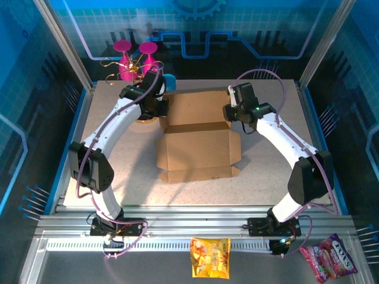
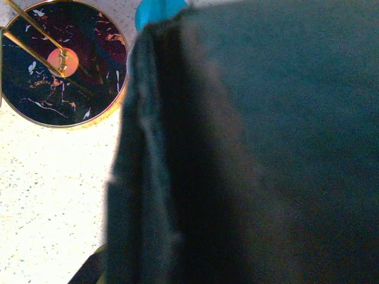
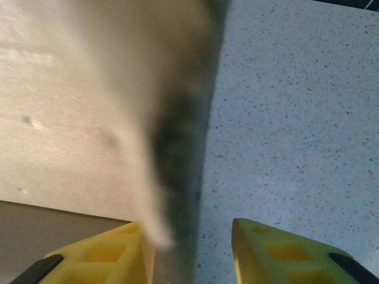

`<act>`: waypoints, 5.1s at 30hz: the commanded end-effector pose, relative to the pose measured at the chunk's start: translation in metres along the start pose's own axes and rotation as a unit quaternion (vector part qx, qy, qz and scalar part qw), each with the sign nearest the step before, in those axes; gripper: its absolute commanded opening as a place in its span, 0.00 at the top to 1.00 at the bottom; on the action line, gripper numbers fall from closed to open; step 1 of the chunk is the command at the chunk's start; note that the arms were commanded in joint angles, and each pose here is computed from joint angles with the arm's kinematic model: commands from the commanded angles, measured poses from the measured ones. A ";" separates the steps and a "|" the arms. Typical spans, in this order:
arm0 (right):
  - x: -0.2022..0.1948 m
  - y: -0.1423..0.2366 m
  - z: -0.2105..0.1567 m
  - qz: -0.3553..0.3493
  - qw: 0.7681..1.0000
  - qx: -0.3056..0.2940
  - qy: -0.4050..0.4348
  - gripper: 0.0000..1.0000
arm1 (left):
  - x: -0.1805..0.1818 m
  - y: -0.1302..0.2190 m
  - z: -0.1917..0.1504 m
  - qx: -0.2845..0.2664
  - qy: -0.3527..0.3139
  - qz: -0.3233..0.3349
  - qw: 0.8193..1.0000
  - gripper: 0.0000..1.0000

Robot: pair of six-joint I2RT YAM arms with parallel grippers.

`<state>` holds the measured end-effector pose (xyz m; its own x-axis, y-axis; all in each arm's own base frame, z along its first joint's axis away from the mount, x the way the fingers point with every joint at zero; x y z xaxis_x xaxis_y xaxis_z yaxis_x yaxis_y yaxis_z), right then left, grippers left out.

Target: Fold the paper box

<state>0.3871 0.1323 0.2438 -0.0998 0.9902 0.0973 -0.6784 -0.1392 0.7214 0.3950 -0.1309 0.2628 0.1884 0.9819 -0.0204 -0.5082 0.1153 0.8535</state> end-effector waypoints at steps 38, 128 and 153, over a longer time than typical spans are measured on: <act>0.007 -0.011 0.012 -0.057 0.997 0.028 -0.036 1.00 | -0.012 -0.044 -0.009 -0.015 0.045 -0.059 0.997 0.78; -0.014 -0.012 0.013 -0.031 0.990 0.066 -0.118 1.00 | -0.019 -0.074 -0.027 0.005 0.020 0.092 0.996 1.00; -0.153 -0.016 -0.059 -0.141 0.900 0.144 -0.387 1.00 | -0.090 0.047 -0.039 -0.001 0.267 -0.117 0.957 0.28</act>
<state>0.3862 0.0040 0.1819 0.5496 0.8099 0.2049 -0.4139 0.0509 0.9089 0.3414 -0.2018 0.3031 -0.0625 0.9174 -0.3930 -0.5944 0.2821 0.7531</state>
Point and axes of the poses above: each hand's point on the last joint's axis, 136 mm out from that joint toward the fingers, its own y axis back along the fingers, its own x axis along the line the jaws close on, z = x × y, the point moved 6 cm from there along y, back along the fingers, and after that the axes turned 8 degrees about -y, right-handed, at the moved point
